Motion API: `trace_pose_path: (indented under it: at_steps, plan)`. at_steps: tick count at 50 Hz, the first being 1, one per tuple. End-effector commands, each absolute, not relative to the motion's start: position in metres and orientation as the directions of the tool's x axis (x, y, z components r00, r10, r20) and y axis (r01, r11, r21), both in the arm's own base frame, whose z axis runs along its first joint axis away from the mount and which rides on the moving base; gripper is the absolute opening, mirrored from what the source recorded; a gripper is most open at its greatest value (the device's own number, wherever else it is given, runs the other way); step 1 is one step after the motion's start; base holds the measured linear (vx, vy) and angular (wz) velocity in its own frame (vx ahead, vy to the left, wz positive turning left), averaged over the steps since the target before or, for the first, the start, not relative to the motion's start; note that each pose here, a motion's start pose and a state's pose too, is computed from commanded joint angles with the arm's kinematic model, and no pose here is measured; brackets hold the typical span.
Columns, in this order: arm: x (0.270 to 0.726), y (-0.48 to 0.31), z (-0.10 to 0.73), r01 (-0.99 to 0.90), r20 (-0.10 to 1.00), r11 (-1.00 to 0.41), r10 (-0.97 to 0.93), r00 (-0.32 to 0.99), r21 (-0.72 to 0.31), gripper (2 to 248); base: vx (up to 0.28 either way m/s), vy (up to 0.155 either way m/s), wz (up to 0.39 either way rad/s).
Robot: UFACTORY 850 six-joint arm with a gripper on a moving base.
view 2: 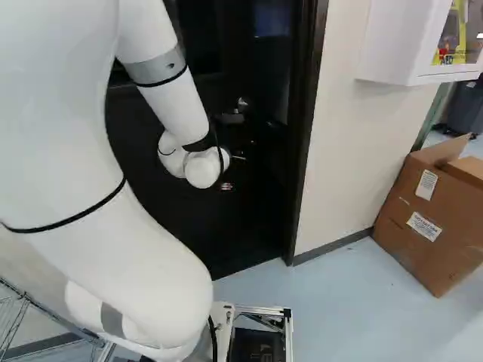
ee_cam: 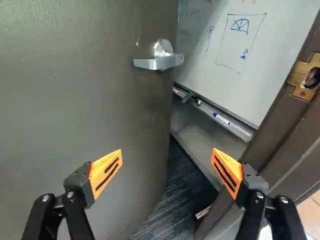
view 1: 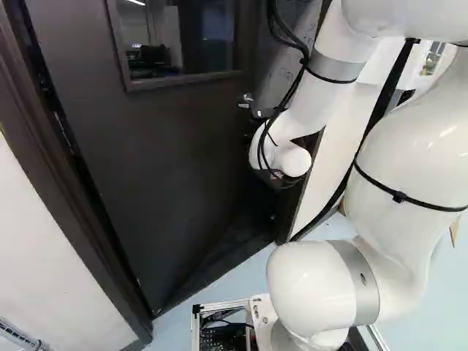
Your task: Open the door and move inside
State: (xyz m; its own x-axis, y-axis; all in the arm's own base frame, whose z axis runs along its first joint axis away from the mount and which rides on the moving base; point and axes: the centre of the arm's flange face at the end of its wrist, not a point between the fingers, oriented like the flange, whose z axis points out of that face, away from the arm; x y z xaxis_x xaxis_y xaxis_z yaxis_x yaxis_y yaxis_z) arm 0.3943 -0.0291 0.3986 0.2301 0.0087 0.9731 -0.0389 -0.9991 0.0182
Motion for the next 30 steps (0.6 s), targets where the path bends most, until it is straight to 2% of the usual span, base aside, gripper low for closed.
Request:
trace_pose_path:
  at_steps: [6, 16, 30]
  plan:
    - [0.3943, -0.0291, 0.3986, -0.039, 0.973, -0.999, 0.009, 0.23, 0.018, 247, 0.08, 0.1, -0.056]
    - [0.3943, -0.0291, 0.3986, -0.039, 0.973, -0.999, 0.009, 0.23, 0.018, 247, 0.092, 0.047, -0.272]
    - [0.3943, -0.0291, 0.3986, -0.039, 0.973, -0.999, 0.009, 0.23, 0.018, 247, 0.045, 0.055, -0.025]
